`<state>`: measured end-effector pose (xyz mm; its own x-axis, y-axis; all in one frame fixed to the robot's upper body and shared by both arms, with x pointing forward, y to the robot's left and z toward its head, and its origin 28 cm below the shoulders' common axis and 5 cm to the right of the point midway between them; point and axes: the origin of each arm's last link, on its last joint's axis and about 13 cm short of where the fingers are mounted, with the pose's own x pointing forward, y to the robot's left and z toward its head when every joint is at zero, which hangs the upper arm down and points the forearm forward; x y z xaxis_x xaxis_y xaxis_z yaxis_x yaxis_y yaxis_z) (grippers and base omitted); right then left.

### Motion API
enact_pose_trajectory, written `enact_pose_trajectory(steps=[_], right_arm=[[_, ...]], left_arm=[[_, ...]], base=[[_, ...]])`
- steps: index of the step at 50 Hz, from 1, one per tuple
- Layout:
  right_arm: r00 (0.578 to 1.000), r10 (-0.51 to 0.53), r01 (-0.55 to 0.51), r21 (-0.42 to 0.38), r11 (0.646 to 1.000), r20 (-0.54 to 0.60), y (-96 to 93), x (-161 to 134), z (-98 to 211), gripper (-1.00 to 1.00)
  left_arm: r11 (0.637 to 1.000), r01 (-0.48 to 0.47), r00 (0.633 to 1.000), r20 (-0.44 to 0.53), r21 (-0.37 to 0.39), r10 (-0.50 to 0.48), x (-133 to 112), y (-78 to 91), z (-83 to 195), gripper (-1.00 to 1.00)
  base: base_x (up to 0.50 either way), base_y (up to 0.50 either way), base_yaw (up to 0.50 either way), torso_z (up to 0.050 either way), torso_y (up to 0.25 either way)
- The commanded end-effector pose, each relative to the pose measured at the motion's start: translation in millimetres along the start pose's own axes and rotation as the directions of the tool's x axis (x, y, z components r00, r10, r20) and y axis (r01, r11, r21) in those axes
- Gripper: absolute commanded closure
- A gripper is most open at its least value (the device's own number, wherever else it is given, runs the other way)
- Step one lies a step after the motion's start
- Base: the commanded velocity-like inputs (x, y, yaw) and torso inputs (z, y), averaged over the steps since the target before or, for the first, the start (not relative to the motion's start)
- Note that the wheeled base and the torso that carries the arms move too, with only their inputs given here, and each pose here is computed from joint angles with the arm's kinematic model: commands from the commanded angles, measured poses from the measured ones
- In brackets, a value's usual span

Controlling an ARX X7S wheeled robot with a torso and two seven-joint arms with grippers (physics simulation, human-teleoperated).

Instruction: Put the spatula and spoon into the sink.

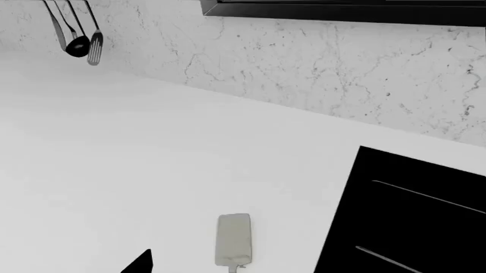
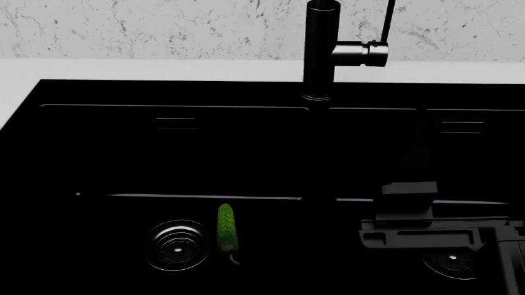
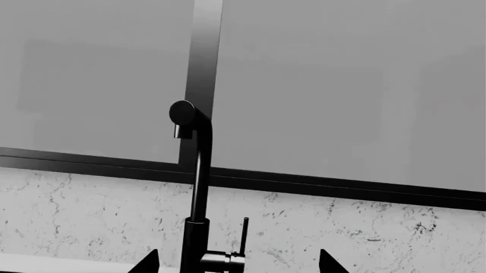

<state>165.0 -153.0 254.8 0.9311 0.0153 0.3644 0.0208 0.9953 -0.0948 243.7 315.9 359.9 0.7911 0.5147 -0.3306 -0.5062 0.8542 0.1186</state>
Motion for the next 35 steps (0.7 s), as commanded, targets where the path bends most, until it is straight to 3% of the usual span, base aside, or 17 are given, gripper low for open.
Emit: enact_pose_trajectory(steps=[1,16,35], right_arm=[[1.000,-0.001,0.001,0.008,1.000,-0.003,0.0,-1.3,-1.8,-1.00],[1.000,0.001,-0.001,0.012,1.000,-0.003,-0.1,-0.2,-3.0,-1.00],[1.000,0.011,-0.011,0.025,1.000,-0.006,1.8,-0.8,-4.1,-1.00]], left_arm=[[1.000,-0.010,0.999,-0.044,-0.016,0.009,8.2,3.7,-9.6,-1.00],[0.997,-0.047,0.996,-0.083,-0.059,0.042,20.8,8.5,-17.3,-1.00],[0.993,-0.108,0.989,-0.106,-0.036,0.104,37.8,14.7,-22.8,-1.00]], base=[[0.00,0.00,0.00,0.000,0.000],[0.00,0.00,0.00,0.000,0.000],[0.00,0.00,0.00,0.000,0.000]])
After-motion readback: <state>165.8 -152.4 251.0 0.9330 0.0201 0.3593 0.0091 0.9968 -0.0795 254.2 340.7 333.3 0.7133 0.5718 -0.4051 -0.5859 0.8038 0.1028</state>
